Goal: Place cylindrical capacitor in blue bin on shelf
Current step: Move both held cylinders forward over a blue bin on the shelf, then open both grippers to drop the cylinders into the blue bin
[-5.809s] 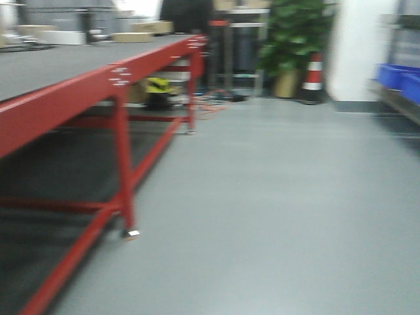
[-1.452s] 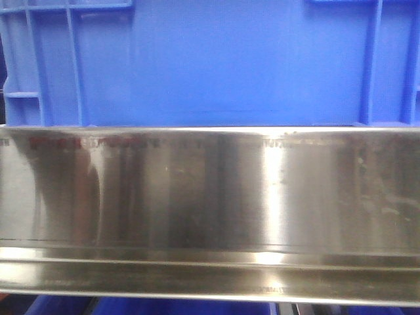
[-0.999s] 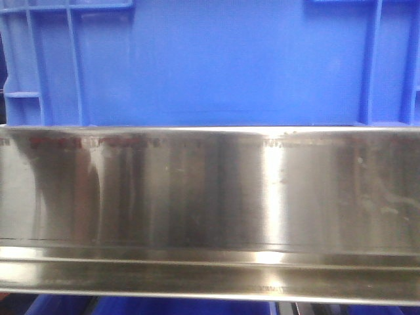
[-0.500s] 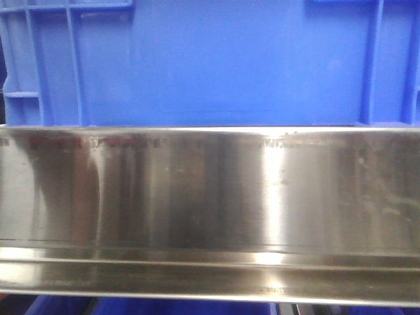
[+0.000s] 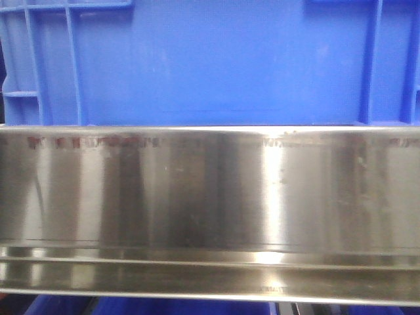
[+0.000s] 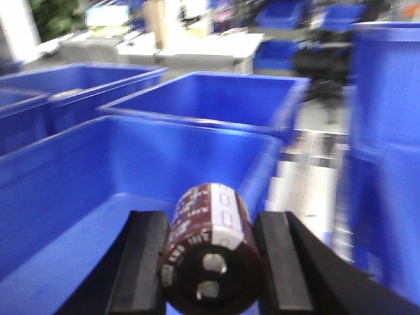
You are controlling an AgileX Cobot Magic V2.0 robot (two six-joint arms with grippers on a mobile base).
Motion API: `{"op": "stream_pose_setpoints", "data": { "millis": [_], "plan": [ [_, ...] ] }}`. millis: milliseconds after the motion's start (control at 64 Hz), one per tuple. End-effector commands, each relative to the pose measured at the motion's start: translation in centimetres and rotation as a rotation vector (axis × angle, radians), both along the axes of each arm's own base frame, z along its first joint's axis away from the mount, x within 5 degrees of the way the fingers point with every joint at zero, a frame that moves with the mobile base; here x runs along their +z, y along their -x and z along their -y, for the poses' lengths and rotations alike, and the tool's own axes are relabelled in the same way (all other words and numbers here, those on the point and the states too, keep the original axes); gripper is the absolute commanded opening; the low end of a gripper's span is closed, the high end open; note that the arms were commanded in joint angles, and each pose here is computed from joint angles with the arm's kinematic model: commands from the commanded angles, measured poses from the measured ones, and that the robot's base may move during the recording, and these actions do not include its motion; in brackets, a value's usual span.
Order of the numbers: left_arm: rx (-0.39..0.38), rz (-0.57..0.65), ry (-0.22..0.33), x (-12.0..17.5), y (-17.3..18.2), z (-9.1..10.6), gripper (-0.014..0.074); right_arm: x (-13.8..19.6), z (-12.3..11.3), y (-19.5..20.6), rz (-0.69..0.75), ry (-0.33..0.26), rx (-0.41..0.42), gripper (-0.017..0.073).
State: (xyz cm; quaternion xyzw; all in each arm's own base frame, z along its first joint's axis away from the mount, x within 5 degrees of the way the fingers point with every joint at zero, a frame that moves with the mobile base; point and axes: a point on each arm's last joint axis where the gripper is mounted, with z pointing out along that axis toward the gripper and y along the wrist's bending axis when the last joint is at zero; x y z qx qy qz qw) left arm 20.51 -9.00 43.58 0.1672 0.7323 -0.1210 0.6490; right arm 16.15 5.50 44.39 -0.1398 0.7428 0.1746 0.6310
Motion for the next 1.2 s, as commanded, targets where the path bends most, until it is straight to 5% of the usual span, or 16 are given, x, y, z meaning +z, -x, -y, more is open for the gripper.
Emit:
{"op": "stream_pose_setpoints", "data": {
  "millis": [0,219,390,671,796,999,1093,1187],
  "plan": [
    [-0.033,-0.005,-0.001,0.3,-1.8,1.7,-0.0111,0.7,-1.4,-2.0,0.004,-0.006,0.047,-0.0162],
    [-0.050,-0.089,0.073,-0.2,-5.4,3.8,-0.0111,-0.7,-6.1,-7.8,-0.090,0.019,0.154,-0.0162],
    [-0.049,-0.125,0.063,-1.3,-6.4,4.3,-0.0083,-1.6,-8.4,-10.7,-0.141,0.039,0.197,-0.0149],
    [-0.049,-0.127,0.065,-1.4,-6.6,4.4,0.0409,-2.7,-9.1,-12.2,-0.181,0.046,0.201,0.0570],
    [-0.048,-0.124,0.066,-1.4,-6.6,4.4,0.0538,-2.6,-9.1,-12.1,-0.177,0.045,0.201,0.0570],
    [-0.049,-0.105,0.073,-0.8,-6.4,4.3,0.0542,-1.6,-8.5,-11.1,-0.145,0.061,0.202,0.0570],
    [-0.051,-0.063,0.085,0.5,-5.6,3.9,0.0468,-0.6,-7.9,-9.9,-0.106,0.111,0.200,0.0518],
    [-0.048,-0.028,0.071,1.3,-4.8,3.4,0.0283,0.2,-7.2,-8.6,-0.097,0.124,0.209,0.0330]
  ]
}}
